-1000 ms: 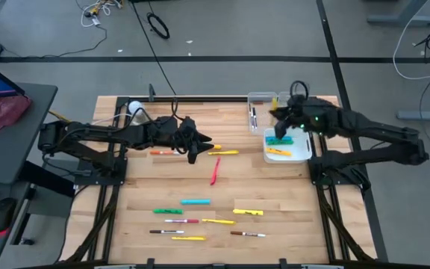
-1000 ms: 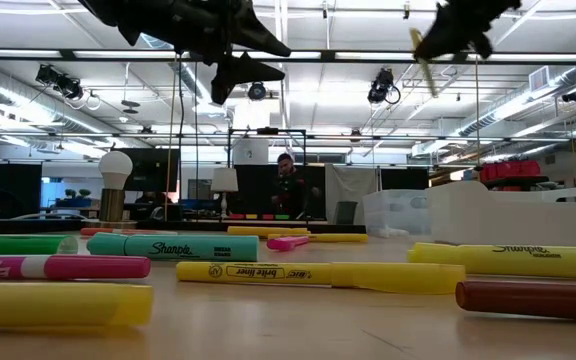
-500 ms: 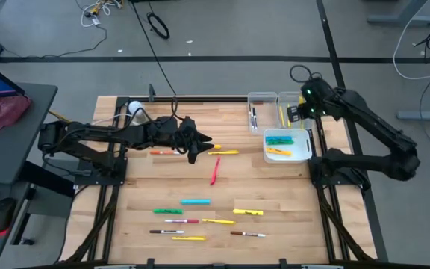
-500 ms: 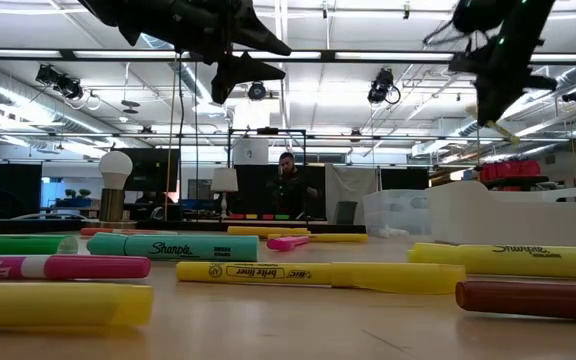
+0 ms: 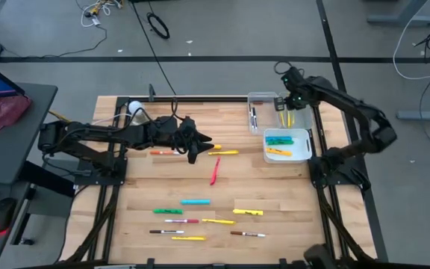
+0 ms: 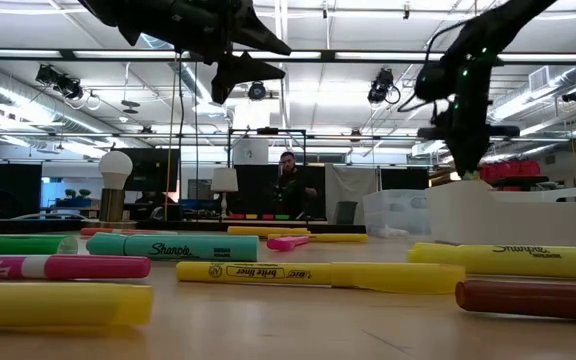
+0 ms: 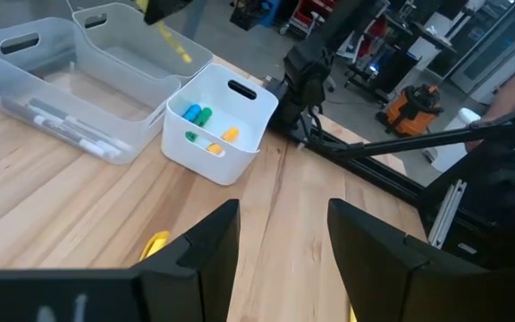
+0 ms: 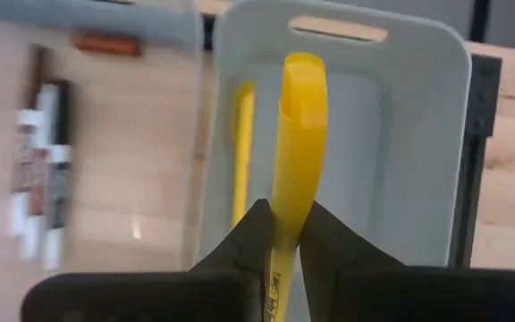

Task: Pick & Place Markers
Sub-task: Put the yellow pen into the gray bin, then put the dark yellow highlighter pen into the white bin

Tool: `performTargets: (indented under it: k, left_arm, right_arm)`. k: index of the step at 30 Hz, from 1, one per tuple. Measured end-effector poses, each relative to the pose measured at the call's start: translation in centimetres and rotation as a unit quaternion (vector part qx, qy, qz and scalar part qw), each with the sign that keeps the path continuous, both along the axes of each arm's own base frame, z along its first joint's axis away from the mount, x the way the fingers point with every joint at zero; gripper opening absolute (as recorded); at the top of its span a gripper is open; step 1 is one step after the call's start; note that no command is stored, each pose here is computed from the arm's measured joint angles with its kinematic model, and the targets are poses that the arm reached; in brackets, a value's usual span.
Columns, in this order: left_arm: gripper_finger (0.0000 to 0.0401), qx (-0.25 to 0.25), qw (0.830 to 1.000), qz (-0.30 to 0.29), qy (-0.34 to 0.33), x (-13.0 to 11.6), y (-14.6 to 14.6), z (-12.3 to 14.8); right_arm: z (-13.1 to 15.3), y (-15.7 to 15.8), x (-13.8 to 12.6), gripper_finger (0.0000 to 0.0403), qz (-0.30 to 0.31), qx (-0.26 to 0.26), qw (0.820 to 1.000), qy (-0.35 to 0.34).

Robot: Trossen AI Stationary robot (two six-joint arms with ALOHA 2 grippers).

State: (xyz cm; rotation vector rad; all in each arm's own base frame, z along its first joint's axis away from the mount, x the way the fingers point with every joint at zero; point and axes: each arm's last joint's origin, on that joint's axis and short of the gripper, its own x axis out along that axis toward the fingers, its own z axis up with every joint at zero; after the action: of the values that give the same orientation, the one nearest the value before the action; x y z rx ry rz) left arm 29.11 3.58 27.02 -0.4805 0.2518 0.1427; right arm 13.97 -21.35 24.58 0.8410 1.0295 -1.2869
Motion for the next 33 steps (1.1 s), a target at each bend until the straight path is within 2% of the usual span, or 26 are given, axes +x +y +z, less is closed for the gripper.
performTargets:
  k: [9, 18, 26, 30, 33]
  left_arm:
    - [0.0177, 0.000, 1.000, 0.000, 0.000, 0.0, 0.0, 0.0]
    - [0.0177, 0.000, 1.000, 0.000, 0.000, 0.0, 0.0, 0.0]
    - [0.0177, 0.000, 1.000, 0.000, 0.000, 0.0, 0.0, 0.0]
    - [0.0177, 0.000, 1.000, 0.000, 0.000, 0.0, 0.0, 0.0]
    - [0.0177, 0.000, 1.000, 0.000, 0.000, 0.0, 0.0, 0.0]
  right_arm:
    - [-4.1, -3.2, 0.4, 0.0041, -0.031, 0.040, 0.998, 0.023]
    - [-5.3, -3.9, 0.4, 0.0087, -0.036, 0.052, 0.998, 0.018]
    - [-4.8, -4.2, 0.5, 0.0154, -0.018, 0.027, 0.999, 0.012]
    - [-2.8, -3.5, 0.5, 0.0185, 0.022, -0.012, 1.000, 0.002]
    - [-0.3, -2.3, 0.6, 0.0196, 0.038, -0.060, 0.997, -0.025]
